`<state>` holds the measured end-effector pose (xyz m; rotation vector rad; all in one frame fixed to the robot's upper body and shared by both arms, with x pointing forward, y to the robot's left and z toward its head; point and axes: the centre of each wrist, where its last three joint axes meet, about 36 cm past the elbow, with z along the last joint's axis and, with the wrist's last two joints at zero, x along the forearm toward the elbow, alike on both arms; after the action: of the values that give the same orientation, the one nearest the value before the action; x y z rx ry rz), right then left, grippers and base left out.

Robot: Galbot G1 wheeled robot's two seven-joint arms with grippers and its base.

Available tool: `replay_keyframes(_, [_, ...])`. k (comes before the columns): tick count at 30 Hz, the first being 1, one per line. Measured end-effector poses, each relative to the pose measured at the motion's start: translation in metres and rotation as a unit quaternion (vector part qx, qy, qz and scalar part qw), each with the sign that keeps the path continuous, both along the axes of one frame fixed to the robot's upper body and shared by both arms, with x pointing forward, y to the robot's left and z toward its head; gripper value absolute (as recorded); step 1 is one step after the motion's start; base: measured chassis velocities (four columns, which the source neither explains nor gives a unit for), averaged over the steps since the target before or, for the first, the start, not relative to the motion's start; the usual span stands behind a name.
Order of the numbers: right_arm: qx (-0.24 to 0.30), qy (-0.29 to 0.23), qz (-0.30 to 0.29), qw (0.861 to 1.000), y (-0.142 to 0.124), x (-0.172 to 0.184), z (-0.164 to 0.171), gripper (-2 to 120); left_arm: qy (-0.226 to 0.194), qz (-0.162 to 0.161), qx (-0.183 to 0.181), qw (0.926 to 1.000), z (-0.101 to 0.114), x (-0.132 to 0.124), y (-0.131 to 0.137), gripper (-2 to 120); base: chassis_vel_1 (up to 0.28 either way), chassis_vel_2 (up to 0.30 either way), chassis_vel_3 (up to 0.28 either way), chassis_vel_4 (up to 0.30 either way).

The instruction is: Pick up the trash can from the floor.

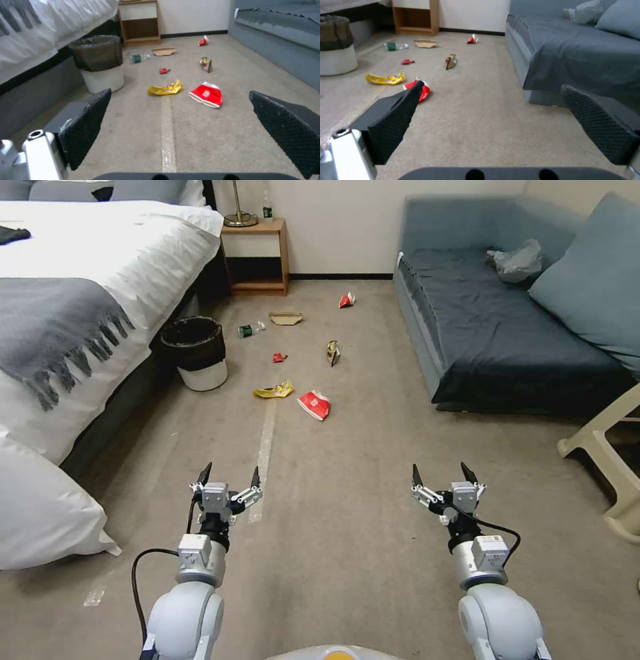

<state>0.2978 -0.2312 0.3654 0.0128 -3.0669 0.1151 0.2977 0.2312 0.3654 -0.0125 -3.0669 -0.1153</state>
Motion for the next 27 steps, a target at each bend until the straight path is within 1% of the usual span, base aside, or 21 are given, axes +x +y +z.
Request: replay_keyframes(27, [0.0,0.0,0.0,1.0,0.0,0.0,0.0,100,0.0,0.0,0.0,1.0,0.0,0.0,0.0,100,0.0,0.0,0.0,0.0])
